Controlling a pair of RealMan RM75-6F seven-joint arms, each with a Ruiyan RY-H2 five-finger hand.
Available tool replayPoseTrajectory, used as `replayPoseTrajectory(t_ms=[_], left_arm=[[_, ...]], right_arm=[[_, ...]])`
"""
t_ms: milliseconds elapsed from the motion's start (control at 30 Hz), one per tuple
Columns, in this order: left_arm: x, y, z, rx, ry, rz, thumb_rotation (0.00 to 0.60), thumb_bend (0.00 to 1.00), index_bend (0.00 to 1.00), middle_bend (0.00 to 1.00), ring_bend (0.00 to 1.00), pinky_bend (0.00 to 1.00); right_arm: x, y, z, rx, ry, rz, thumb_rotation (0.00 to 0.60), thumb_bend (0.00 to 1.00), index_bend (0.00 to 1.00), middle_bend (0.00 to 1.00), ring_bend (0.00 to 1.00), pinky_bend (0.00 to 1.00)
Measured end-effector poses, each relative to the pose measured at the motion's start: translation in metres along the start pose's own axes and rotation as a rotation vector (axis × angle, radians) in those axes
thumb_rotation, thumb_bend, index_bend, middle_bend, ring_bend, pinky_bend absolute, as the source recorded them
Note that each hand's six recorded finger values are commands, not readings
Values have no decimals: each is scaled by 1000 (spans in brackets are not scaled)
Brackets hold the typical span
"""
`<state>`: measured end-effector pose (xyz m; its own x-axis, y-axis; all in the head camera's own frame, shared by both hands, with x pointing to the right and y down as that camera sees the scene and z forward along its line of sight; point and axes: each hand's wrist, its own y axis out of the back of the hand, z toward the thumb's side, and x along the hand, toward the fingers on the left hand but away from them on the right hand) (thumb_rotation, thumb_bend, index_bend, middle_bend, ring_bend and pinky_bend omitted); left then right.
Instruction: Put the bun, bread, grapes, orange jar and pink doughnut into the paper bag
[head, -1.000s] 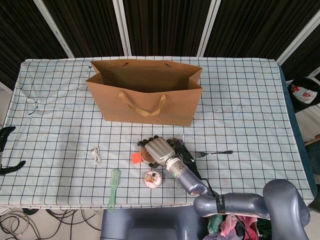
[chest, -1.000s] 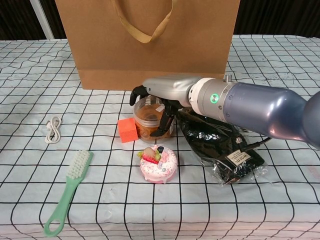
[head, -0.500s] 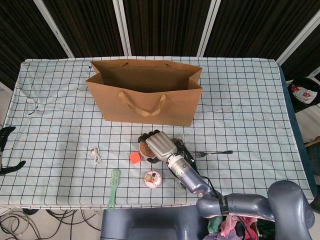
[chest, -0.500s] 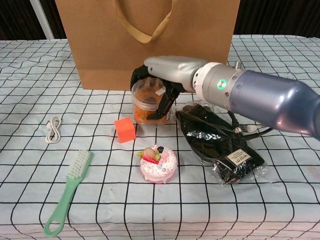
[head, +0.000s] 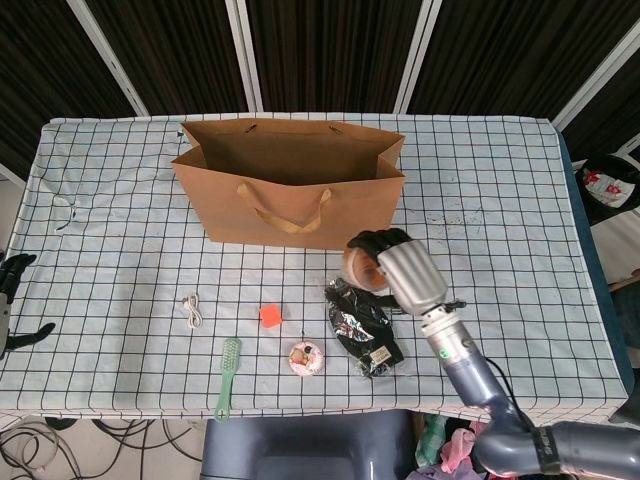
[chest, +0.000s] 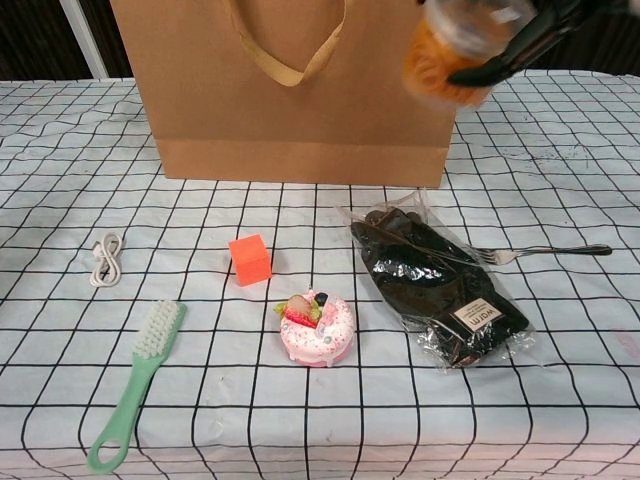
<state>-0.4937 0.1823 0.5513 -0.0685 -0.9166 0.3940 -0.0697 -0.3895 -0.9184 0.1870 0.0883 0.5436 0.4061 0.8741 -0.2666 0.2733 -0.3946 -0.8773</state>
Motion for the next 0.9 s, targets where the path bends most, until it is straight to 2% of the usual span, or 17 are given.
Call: replayPoseTrajectory(t_ms=[167, 400, 600, 767, 900], left_arm=[[1, -5, 4, 8, -6, -15, 600, 49, 119, 108, 2, 27], [2, -6, 3, 7, -4, -17, 600, 50, 119, 108, 2, 27], [3, -5, 0, 5, 5, -16, 600, 50, 119, 105, 2, 27], [4, -6, 1, 5, 5, -23, 600, 50, 119, 96, 2, 27], [4, -6, 2, 3, 2, -18, 600, 50, 119, 95, 2, 27]], right_arm=[[12, 46, -18, 8, -34, -85, 600, 240, 321, 301, 351, 277], [-17, 95, -25, 19, -50, -193, 600, 240, 321, 293, 345, 276], [-50, 115, -24, 38, -86, -211, 600, 240, 321, 294, 345, 276], [-80, 128, -6, 35, -72, -219, 600, 239, 321, 294, 345, 276], [-105, 128, 12, 11, -47, -224, 600, 240, 321, 296, 345, 276]])
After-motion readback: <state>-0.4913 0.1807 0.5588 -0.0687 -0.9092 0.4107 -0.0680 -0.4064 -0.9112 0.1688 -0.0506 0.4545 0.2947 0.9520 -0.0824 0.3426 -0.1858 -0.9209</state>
